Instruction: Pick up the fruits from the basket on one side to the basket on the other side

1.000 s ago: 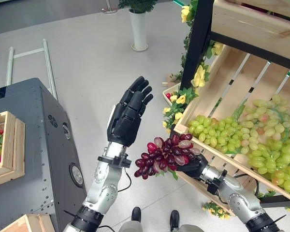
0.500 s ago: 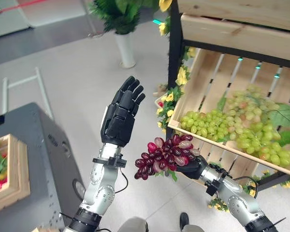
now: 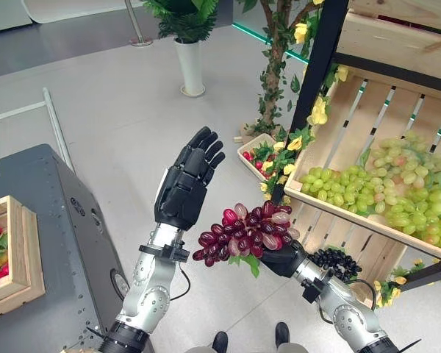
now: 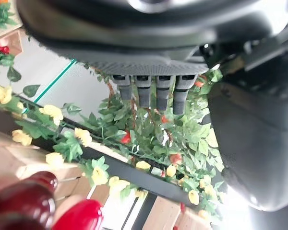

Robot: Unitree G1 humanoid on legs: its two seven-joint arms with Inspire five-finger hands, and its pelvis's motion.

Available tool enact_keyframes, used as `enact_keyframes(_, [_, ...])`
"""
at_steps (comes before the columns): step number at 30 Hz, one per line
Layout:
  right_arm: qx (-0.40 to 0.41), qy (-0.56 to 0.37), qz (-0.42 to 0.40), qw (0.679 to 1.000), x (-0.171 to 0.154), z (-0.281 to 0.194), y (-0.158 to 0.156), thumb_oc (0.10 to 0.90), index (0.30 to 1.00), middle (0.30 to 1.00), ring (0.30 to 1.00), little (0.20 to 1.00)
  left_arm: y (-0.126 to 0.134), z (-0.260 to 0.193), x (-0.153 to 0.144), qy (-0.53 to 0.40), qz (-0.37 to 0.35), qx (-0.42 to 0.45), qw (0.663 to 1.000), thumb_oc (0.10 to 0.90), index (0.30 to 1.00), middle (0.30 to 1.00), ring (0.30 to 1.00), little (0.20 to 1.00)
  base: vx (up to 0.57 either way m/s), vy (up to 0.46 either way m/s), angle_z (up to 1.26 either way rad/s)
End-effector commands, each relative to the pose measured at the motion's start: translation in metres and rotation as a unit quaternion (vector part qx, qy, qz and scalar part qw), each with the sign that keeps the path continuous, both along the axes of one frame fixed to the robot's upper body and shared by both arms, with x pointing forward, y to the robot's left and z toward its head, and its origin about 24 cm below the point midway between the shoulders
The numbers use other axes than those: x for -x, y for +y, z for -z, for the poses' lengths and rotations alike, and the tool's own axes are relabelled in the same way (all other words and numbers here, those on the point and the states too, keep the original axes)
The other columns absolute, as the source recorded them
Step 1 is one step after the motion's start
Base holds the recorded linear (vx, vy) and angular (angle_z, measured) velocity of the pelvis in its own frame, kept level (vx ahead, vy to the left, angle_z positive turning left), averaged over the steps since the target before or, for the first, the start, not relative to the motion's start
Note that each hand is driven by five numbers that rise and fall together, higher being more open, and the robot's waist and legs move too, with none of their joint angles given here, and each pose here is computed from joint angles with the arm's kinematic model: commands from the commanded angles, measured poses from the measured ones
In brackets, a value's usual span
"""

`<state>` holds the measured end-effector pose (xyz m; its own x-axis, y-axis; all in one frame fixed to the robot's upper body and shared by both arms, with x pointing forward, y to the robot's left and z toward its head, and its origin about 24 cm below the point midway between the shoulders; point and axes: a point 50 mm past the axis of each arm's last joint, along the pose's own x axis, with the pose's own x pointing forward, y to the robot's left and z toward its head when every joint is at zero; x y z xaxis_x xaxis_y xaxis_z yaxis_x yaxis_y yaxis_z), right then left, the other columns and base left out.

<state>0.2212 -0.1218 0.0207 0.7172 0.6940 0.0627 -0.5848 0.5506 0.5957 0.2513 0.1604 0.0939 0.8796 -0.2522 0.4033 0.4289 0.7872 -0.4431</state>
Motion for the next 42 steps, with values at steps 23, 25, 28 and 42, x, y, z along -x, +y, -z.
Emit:
enact_keyframes(23, [-0.019,-0.144,-0.108,0.983,-0.025,-0.054,0.009,0.400,0.300,0.300,0.300,0.300,0.009,-0.051,-0.005,-0.134,-0.061,0.007,0.989,0.800,0.900,0.900,0.900,0.900,-0.08,-0.189,-0.39])
enact_keyframes(25, [-0.011,-0.142,-0.109,0.984,-0.022,-0.053,0.007,0.400,0.300,0.300,0.300,0.300,0.012,-0.052,-0.004,-0.133,-0.073,0.009,0.988,0.800,0.900,0.900,0.900,0.900,-0.05,-0.286,0.03])
enact_keyframes(28, [-0.004,-0.144,-0.099,0.985,-0.019,-0.052,0.002,0.400,0.300,0.300,0.300,0.300,0.013,-0.052,-0.003,-0.136,-0.074,0.004,0.988,0.800,0.900,0.900,0.900,0.900,-0.05,-0.212,0.05])
enact_keyframes(42, [-0.003,-0.140,-0.042,0.989,-0.035,-0.046,0.002,0.400,0.300,0.300,0.300,0.300,0.034,-0.076,0.001,-0.199,-0.216,0.017,0.956,0.800,0.900,0.900,0.900,0.900,-0.10,-0.063,0.14])
